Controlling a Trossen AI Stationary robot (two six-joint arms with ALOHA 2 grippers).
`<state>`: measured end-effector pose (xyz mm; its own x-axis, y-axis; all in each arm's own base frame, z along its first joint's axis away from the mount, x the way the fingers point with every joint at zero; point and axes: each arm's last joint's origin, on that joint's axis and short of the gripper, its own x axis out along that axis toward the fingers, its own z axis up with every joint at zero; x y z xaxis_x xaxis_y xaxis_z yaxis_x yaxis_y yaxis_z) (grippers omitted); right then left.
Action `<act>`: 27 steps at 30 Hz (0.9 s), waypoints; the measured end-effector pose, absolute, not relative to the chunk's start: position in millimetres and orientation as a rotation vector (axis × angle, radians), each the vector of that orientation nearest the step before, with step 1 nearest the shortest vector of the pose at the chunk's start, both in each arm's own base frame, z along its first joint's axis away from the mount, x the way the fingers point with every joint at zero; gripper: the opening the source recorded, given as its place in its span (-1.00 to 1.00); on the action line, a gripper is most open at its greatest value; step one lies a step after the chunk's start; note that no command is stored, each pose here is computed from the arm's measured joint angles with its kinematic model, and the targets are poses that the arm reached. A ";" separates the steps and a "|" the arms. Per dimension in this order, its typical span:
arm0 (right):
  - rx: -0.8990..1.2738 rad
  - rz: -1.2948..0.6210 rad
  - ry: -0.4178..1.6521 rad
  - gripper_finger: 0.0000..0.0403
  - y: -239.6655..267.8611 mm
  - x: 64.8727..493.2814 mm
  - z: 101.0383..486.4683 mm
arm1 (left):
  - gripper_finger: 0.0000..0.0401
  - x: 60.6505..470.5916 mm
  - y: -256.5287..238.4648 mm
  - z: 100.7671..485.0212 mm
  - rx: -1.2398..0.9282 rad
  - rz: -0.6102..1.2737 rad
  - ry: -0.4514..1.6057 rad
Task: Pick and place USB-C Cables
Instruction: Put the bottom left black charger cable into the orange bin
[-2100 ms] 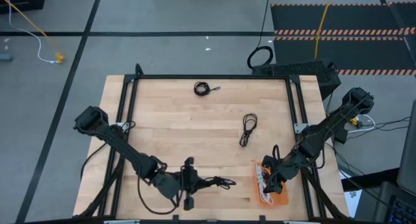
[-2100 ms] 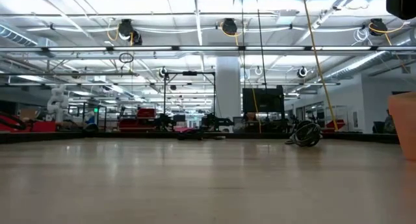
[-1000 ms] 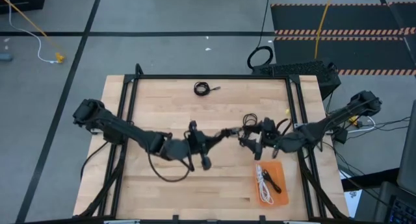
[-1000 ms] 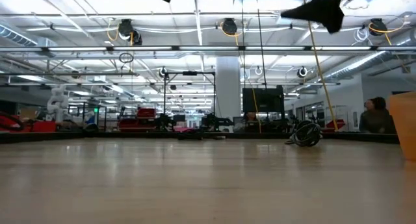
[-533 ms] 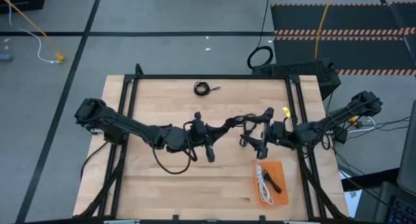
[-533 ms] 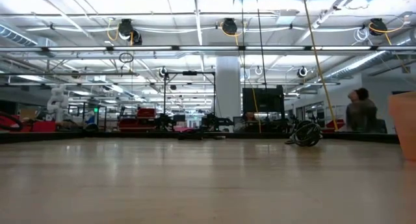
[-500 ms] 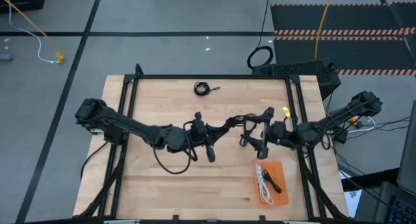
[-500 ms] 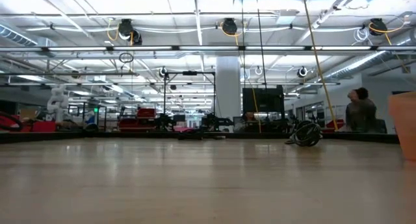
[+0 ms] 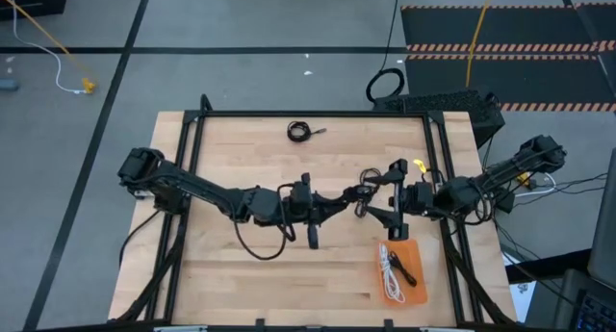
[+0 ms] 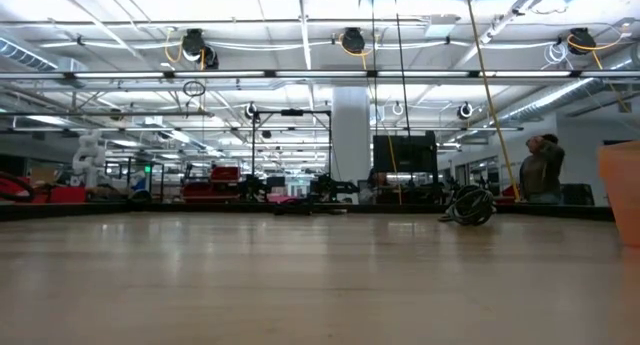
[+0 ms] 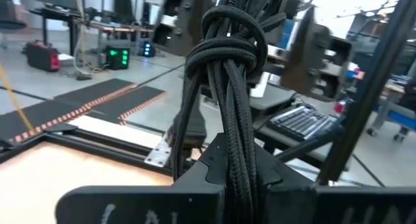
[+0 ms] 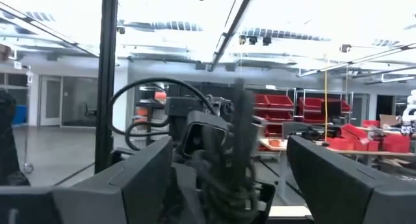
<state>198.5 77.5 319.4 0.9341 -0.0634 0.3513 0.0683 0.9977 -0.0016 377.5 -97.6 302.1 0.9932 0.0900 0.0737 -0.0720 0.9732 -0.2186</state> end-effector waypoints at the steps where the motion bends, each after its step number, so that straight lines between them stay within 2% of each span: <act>1: -0.014 -0.067 -0.358 0.41 77.5 198.5 319.4 | -0.94 377.5 -97.9 302.1 -0.217 0.076 -0.083; 4: -0.014 -0.067 -0.359 0.26 77.5 198.5 319.4 | -0.93 377.6 -98.3 302.2 -0.218 0.058 -0.082; 8: -0.012 -0.067 -0.362 -0.04 77.4 198.4 319.7 | -0.91 377.7 -98.8 302.2 -0.217 0.031 -0.079; 14: 0.047 -0.071 -0.375 -0.61 74.1 199.3 320.7 | -0.94 377.7 -98.9 302.1 -0.184 0.029 -0.078; 17: 0.061 -0.075 -0.375 -0.90 72.6 199.8 320.6 | -0.84 377.7 -99.0 302.2 -0.183 0.029 -0.078; 21: 0.062 -0.080 -0.374 -0.93 72.0 200.1 320.6 | -0.68 377.6 -99.2 302.2 -0.182 0.028 -0.078; 27: 0.058 -0.080 -0.348 -0.96 72.0 200.1 318.7 | -0.63 377.8 -99.3 299.6 -0.174 0.030 -0.052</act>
